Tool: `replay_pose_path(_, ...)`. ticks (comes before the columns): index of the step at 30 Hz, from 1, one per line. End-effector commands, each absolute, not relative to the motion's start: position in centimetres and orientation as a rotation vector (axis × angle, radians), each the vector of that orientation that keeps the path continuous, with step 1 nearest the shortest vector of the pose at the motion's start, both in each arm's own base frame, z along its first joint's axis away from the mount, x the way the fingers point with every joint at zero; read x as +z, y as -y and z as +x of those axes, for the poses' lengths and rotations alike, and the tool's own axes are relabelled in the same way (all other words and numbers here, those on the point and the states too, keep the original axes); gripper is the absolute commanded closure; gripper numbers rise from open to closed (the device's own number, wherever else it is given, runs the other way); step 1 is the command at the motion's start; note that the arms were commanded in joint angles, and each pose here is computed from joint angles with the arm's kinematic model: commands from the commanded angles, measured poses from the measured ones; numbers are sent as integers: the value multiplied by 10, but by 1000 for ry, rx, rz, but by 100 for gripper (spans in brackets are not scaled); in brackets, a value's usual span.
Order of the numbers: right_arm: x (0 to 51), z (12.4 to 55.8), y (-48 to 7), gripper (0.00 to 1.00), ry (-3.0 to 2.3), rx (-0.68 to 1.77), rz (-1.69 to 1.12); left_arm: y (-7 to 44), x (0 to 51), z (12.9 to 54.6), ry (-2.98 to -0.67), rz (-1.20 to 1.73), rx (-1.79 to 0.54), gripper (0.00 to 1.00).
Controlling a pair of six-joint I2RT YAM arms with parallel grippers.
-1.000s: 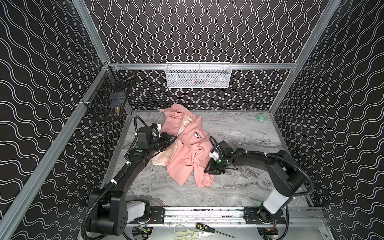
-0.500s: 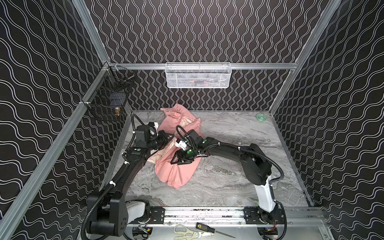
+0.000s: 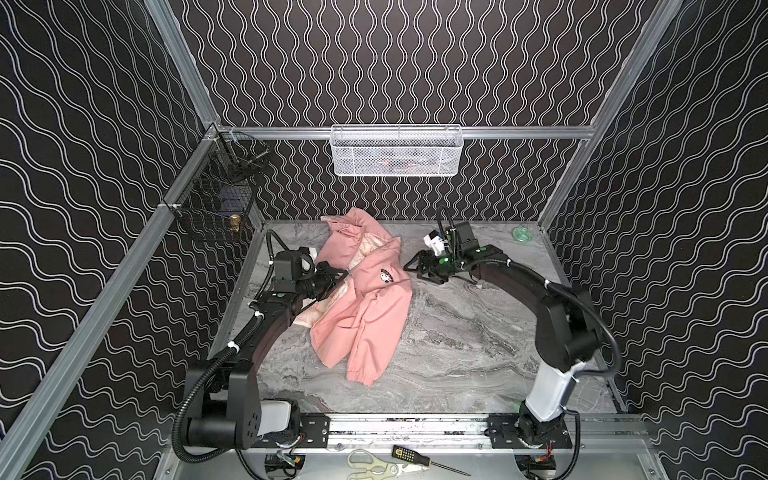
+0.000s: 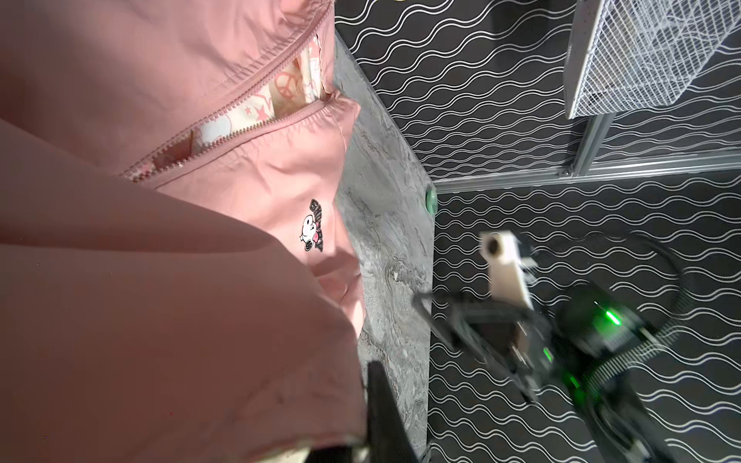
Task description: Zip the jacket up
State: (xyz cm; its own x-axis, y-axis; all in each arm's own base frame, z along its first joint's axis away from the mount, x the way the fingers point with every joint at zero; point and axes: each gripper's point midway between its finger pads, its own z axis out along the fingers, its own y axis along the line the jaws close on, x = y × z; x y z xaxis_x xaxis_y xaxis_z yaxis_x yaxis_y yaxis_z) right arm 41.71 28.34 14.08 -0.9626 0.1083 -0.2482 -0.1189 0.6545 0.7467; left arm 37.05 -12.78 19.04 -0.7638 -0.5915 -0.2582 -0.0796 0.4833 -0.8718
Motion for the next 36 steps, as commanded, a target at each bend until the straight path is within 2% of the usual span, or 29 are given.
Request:
replay_pose_path(1, 120, 458, -281, 30, -2596, 1181, 104, 132, 199, 369, -2174, -482, -1272, 100)
replay_pose_path(7, 91, 511, -301, 24, -2566, 1281, 194, 134, 195, 355, -2197, -477, -1291, 100)
replay_pose_path(13, 66, 546, -313, 23, -2531, 1338, 266, 130, 188, 343, -2212, -513, -1272, 100)
replay_pose_path(22, 48, 574, -334, 28, -2470, 1442, 299, 128, 183, 333, -2258, -523, -1245, 100)
replay_pose_path(23, 47, 575, -335, 30, -2463, 1454, 309, 128, 182, 332, -2263, -520, -1243, 100)
replay_pose_path(25, 47, 575, -336, 41, -2450, 1476, 316, 128, 181, 332, -2266, -523, -1244, 100)
replay_pose_path(33, 73, 573, -319, 100, -2413, 1426, 328, 129, 182, 335, -2261, -510, -1246, 100)
replay_pose_path(36, 88, 569, -298, 100, -2399, 1368, 369, 129, 184, 337, -2275, -481, -1232, 100)
